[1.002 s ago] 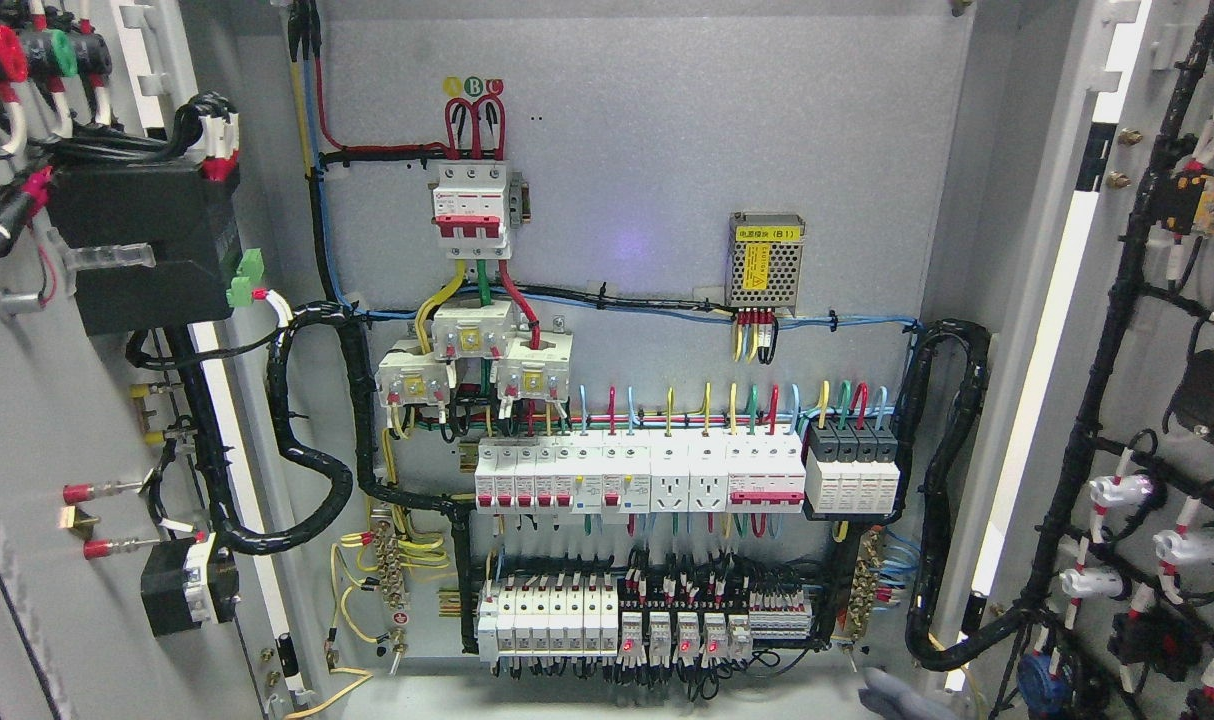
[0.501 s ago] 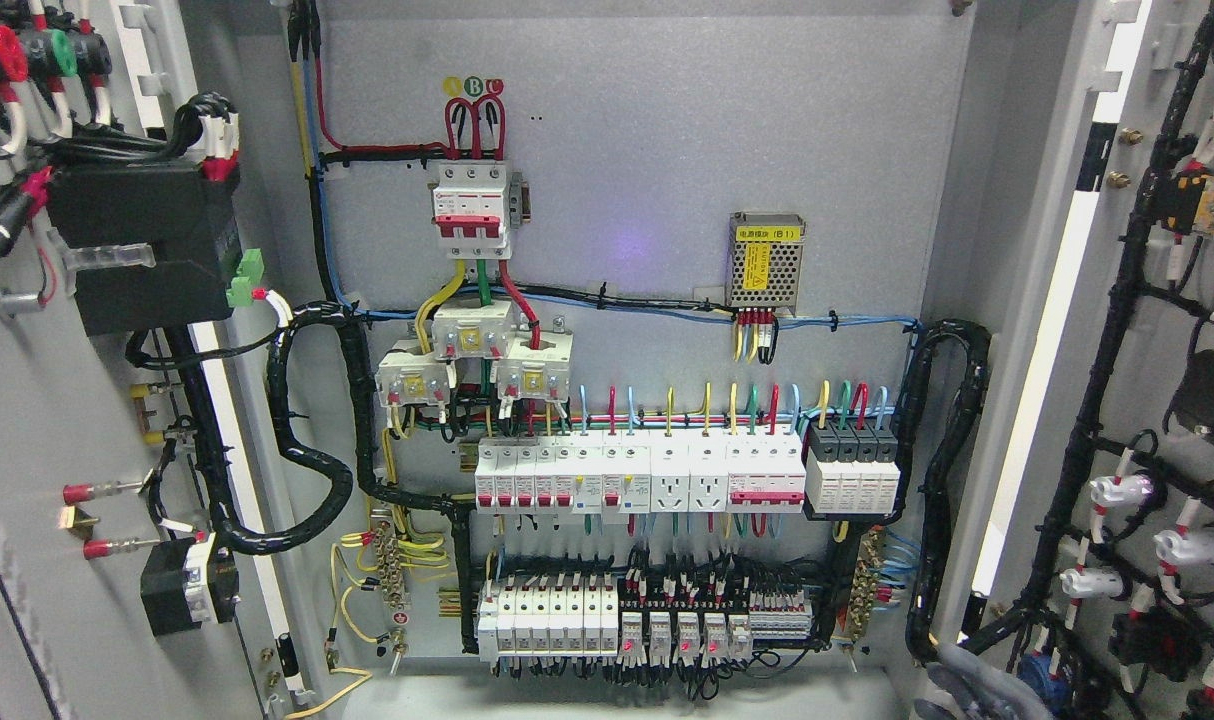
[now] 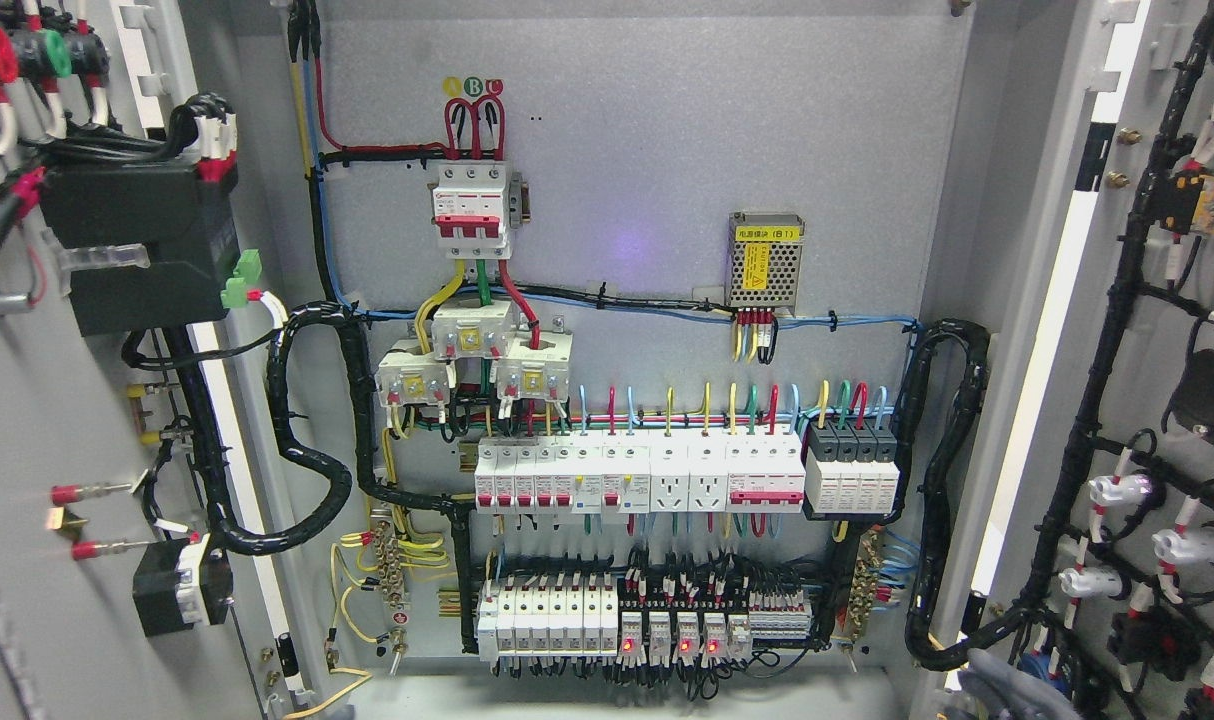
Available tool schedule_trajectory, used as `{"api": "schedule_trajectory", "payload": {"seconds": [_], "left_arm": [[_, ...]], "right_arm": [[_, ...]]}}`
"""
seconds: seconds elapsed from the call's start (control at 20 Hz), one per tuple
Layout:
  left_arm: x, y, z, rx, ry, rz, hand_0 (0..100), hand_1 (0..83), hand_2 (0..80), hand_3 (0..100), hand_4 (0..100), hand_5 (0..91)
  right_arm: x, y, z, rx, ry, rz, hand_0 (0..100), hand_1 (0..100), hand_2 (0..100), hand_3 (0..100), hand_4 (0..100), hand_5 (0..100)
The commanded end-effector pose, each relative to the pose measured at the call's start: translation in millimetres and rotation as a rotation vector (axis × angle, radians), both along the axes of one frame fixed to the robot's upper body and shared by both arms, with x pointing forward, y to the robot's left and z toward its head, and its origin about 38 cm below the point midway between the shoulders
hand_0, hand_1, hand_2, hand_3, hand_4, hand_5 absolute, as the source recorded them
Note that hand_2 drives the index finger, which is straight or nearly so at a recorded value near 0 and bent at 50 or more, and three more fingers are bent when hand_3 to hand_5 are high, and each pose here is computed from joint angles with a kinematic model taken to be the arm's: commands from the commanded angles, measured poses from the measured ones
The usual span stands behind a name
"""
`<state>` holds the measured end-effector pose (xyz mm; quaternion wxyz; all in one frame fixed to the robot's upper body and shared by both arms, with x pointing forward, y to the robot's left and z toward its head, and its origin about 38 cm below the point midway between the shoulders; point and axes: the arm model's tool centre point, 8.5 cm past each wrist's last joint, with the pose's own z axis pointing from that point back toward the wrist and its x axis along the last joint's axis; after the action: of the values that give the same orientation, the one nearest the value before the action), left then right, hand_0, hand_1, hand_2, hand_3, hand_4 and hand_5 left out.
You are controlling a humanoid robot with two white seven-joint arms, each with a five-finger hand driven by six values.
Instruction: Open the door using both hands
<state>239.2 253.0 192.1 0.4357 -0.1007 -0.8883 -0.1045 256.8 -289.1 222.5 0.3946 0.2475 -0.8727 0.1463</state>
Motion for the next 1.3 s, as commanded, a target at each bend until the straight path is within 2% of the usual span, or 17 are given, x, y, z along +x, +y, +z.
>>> {"api": "schedule_trajectory", "payload": {"seconds": [0.0, 0.45, 0.65, 1.25], "left_arm": [[4, 56, 24, 0.046, -0.027, 0.075, 0, 0.0, 0.0, 0, 0, 0.0], [-7, 84, 27, 0.057, -0.016, 0.129, 0, 0.0, 0.0, 0, 0, 0.0], [-7, 96, 30, 0.041, -0.016, 0.158, 0, 0.0, 0.0, 0, 0, 0.0], [6, 146, 15, 0.013, 0.078, 0.252, 0, 0.0, 0.0, 0, 0, 0.0]], "right_arm": [[2, -24.6, 7, 0.000, -0.005, -0.049, 0, 0, 0, 0, 0, 0], [0, -51.3, 13, -0.013, -0.020, -0.138, 0, 0, 0, 0, 0, 0], [2, -59.8, 4, -0.012, 0.011, -0.165, 0, 0, 0, 0, 0, 0], [-5, -86.0, 7, 0.024, 0.017, -0.233, 0, 0, 0, 0, 0, 0]]}}
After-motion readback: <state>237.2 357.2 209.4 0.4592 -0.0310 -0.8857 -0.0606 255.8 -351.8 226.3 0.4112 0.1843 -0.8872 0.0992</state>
